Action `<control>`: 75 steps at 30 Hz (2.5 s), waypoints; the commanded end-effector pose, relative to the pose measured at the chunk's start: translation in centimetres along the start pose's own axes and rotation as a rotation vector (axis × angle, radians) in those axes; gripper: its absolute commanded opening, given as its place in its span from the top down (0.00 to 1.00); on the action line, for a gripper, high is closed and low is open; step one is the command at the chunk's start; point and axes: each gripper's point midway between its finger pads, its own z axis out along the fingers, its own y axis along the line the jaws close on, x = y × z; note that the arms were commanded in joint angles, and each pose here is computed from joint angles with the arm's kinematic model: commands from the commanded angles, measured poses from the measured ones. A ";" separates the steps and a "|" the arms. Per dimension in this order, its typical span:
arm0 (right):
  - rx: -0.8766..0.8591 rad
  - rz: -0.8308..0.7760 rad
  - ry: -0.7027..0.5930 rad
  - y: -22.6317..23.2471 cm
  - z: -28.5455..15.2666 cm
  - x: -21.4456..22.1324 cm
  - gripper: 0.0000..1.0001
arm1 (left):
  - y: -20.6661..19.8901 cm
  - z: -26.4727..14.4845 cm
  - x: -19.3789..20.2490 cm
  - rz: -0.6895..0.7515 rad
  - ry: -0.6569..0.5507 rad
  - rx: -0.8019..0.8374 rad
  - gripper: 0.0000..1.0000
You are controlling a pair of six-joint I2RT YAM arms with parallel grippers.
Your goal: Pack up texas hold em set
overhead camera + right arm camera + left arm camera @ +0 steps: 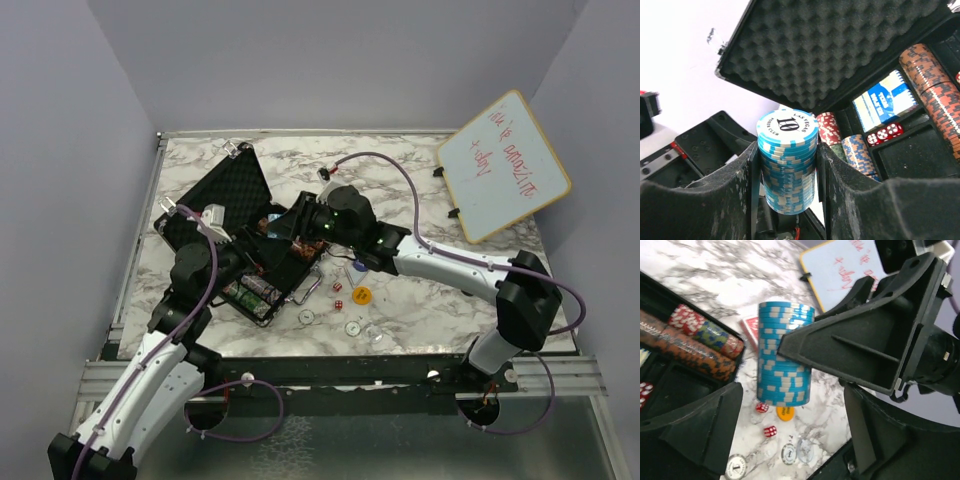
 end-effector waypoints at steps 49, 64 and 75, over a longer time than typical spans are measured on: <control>0.019 -0.577 0.646 -7.5 15.3 14.8 0.79 | -2.3 -10.2 -19.4 0.416 -0.579 -0.515 0.01; 0.030 -0.550 0.742 -8.7 14.1 16.8 0.38 | -2.2 -9.1 -18.8 0.410 -0.552 -0.485 0.01; 0.050 -0.545 0.562 -5.7 14.4 12.5 0.23 | -2.0 -8.6 -18.7 0.415 -0.536 -0.491 0.01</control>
